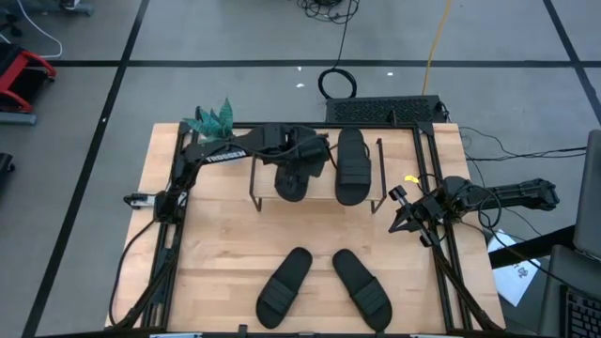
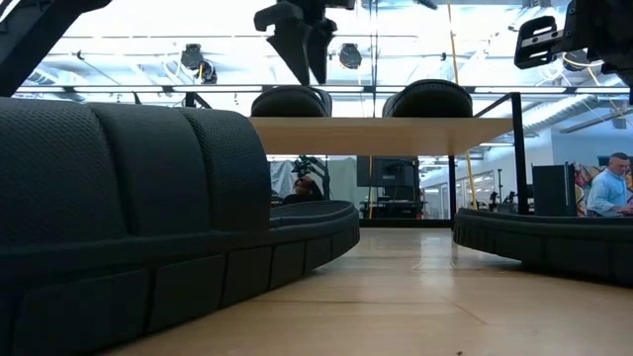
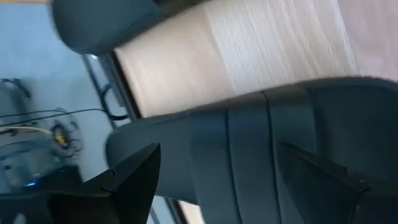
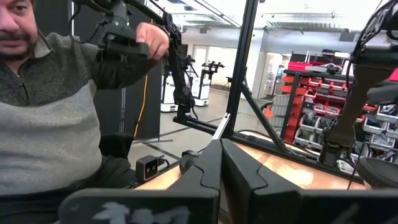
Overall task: Pick and place slides into the shelf
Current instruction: Put the black slipper on the shelf
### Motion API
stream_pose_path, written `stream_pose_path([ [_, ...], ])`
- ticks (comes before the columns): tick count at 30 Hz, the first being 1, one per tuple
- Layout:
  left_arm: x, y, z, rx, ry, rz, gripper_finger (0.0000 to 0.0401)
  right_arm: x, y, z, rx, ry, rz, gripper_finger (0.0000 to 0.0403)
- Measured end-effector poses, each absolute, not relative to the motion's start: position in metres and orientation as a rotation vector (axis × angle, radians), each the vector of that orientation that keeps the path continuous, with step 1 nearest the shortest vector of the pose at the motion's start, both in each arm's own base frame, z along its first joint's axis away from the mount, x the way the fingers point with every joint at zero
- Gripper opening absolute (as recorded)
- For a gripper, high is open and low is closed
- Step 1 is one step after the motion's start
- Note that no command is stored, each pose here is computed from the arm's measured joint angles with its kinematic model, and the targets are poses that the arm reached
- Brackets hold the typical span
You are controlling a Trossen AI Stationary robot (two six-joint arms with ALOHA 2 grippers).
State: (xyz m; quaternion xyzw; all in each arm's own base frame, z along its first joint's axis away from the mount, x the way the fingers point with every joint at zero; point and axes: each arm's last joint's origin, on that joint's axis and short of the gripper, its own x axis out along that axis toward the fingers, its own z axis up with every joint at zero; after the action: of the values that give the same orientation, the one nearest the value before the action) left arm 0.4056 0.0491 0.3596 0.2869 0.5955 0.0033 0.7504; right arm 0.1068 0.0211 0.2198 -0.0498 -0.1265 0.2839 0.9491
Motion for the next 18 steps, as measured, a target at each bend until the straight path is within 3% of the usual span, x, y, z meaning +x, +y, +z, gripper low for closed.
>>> stream_pose_path([
  [4,0.393,0.036,0.374,0.609,1.295,0.054,0.0294,0.107,0.021,0.220,-0.097,-0.256,0.578,0.0000],
  [8,0.376,0.028,0.387,0.439,1.289,0.079,0.0246,0.107,0.021,0.220,-0.095,-0.256,0.578,0.0000],
  [11,0.370,0.025,0.394,0.284,1.244,0.137,0.0182,0.107,0.021,0.220,-0.096,-0.255,0.579,0.0000],
  [16,0.368,0.024,0.384,0.212,1.283,0.161,0.0033,0.108,0.021,0.220,-0.098,-0.260,0.578,0.0000],
  [18,0.372,0.023,0.372,0.205,1.326,0.163,0.0014,0.108,0.021,0.220,-0.095,-0.256,0.578,0.0000],
])
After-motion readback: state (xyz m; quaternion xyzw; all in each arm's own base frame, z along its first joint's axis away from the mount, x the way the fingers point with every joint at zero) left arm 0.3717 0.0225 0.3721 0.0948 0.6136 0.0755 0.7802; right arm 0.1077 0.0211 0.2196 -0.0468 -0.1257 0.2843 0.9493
